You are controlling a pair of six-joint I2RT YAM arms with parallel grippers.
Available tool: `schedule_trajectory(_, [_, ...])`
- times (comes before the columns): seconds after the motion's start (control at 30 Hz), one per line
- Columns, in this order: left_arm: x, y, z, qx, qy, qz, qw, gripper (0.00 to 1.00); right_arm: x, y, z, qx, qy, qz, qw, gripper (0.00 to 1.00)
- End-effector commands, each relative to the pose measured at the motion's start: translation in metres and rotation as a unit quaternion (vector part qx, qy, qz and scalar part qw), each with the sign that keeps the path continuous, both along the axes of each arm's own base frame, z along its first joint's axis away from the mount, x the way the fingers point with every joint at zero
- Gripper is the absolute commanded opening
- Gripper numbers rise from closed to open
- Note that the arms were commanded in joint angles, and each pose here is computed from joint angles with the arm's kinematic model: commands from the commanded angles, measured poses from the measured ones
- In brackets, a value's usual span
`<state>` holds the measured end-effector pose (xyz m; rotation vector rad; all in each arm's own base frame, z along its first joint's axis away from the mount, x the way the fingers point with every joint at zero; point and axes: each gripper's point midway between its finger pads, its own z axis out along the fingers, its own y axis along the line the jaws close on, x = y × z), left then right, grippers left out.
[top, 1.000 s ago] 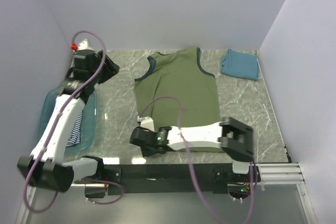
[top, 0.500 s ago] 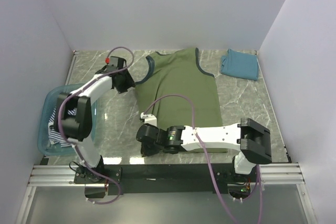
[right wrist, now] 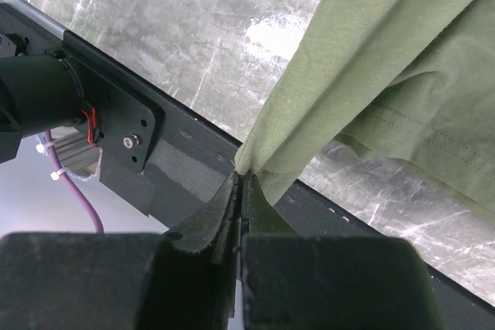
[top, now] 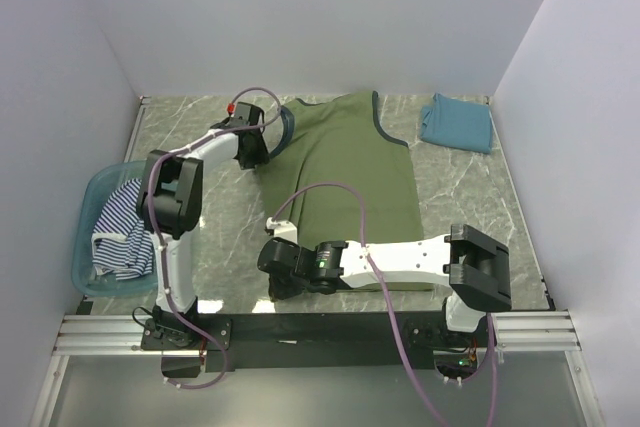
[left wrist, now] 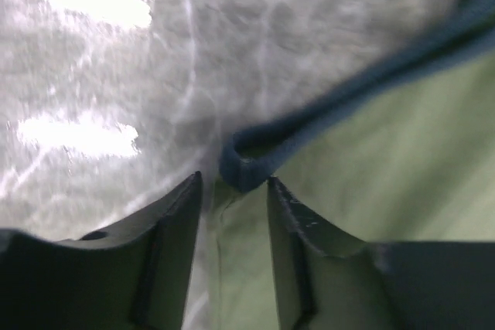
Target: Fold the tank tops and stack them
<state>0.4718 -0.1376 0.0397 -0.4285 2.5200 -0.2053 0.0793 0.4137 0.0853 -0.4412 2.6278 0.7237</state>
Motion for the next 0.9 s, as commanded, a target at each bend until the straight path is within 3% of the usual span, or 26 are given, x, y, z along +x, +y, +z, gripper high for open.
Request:
schedule_trajectory(0.0, [0.015,0.009,-0.002,0.044,-0.008,0.001,0.999,0.43,0.002,0.011,0.017,0.029,-0.004,-0.003,1.000,0.00])
schedule_trajectory(0.07, [0.017,0.010,-0.007,0.050,-0.005,-0.001,0.999,0.38,0.002,0.009,0.015,0.028,-0.002,-0.004,1.000,0.00])
schedule_trajectory(0.3, [0.040,0.028,0.015,0.087,-0.042,0.035,0.995,0.01,0.001,0.034,0.012,0.033,0.012,-0.001,0.999,0.00])
schedule_trajectory(0.6, [0.065,0.067,0.057,0.097,-0.083,0.091,0.988,0.01,-0.002,0.104,0.016,0.073,0.043,0.032,0.996,0.00])
schedule_trajectory(0.87, [0.072,0.075,0.062,0.092,-0.082,0.102,0.987,0.00,0.002,0.108,0.031,0.098,0.048,0.038,0.993,0.00])
